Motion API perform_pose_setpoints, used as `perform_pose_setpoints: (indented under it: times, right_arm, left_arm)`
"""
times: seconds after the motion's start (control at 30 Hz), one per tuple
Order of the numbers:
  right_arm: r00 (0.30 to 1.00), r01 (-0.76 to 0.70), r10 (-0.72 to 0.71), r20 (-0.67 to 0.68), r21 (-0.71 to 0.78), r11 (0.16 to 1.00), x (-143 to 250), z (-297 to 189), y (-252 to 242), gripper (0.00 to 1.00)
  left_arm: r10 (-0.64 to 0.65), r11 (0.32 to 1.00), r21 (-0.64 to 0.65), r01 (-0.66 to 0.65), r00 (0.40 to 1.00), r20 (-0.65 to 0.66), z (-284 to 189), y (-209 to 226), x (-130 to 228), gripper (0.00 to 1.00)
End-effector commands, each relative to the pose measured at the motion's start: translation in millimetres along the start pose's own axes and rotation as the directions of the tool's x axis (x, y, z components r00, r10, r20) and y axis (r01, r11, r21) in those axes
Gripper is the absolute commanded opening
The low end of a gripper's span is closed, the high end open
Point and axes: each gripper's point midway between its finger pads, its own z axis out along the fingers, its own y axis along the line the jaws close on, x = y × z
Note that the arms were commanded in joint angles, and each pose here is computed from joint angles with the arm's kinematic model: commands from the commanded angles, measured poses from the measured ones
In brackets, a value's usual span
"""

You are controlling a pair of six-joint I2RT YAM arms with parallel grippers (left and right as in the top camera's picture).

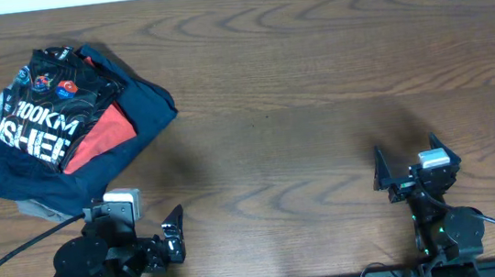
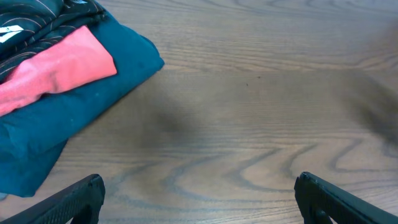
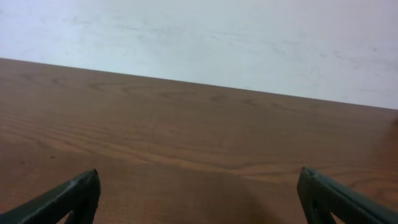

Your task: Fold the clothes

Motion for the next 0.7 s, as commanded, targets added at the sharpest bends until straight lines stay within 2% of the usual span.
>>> perform_pose_setpoints:
  times: [0.0, 0.17, 0.43, 0.67]
  right_arm:
    - [1.0, 0.014, -0.014, 0.001, 0.0, 1.0, 0.9, 0.0, 0.6, 0.99]
    - [1.0, 0.014, -0.014, 0.001, 0.0, 1.0, 0.9, 0.0, 0.6, 0.99]
    - [1.0, 0.014, -0.014, 0.001, 0.0, 1.0, 0.9, 0.0, 0.6, 0.99]
    - [1.0, 0.014, -0.014, 0.001, 0.0, 1.0, 0.9, 0.0, 0.6, 0.99]
  left_arm:
    - [-0.006, 0.999, -0.032, 0.005, 1.0, -0.011, -0.5, 6.1, 5.5, 0.98]
    - [-0.034, 0.992, -0.122, 0.039, 0.998, 0.043, 8.2, 27.7, 18.4, 0.98]
    - [-0.007, 0.993, -0.111, 0.036, 0.969, 0.247, 62.7, 43.1, 31.5, 0.98]
    - [0.031, 0.996, -0.085, 0.01, 0.882, 0.47, 101.3, 49.4, 12.7, 0.98]
